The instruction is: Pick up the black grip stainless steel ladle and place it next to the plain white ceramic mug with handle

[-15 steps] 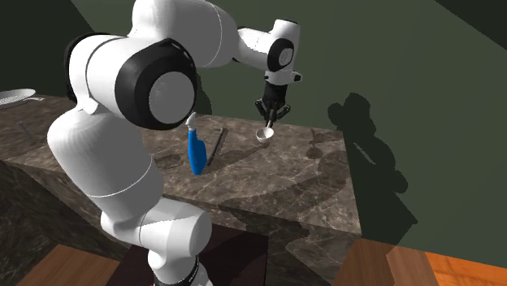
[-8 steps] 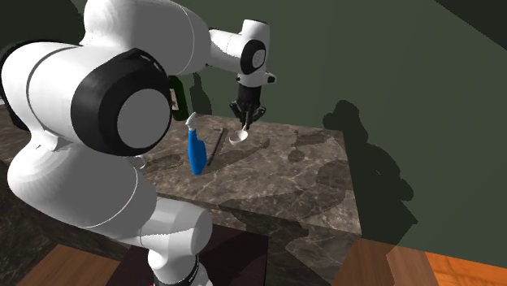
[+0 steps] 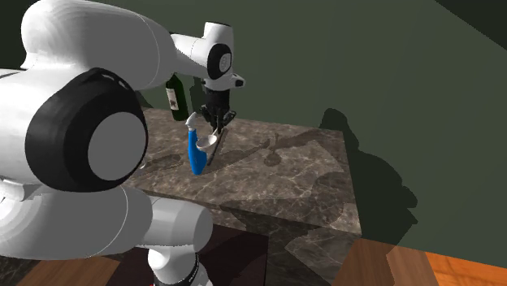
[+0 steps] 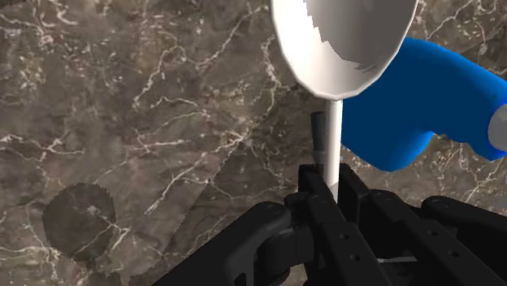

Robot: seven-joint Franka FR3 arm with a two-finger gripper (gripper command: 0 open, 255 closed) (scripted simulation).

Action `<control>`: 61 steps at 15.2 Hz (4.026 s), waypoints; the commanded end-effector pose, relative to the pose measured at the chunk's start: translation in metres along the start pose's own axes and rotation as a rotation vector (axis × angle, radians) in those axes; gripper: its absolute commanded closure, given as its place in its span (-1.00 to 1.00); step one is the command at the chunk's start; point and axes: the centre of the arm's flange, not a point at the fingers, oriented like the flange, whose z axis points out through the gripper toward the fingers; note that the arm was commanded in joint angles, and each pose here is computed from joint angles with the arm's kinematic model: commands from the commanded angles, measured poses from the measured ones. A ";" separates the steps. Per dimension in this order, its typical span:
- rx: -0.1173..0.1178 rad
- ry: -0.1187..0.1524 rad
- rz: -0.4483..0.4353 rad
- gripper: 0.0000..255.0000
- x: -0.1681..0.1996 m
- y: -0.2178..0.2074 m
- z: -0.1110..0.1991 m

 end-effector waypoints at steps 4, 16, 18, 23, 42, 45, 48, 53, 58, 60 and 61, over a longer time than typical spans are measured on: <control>-0.001 0.000 0.002 1.00 -0.032 -0.055 0.006; -0.001 0.000 0.002 1.00 -0.063 -0.111 0.050; -0.001 0.000 0.002 1.00 -0.063 -0.110 0.061; -0.001 0.000 0.002 1.00 -0.062 -0.107 0.087; -0.001 0.000 0.002 1.00 -0.060 -0.097 0.176; -0.001 0.000 0.002 1.00 -0.060 -0.097 0.176; -0.001 0.000 0.002 -1.00 -0.058 -0.095 0.175; -0.001 0.000 0.002 -1.00 -0.060 -0.097 0.176; -0.001 0.000 0.002 -1.00 -0.060 -0.097 0.126; -0.001 0.000 0.002 -1.00 -0.060 -0.097 0.126; -0.001 0.000 0.002 -1.00 -0.060 -0.097 0.126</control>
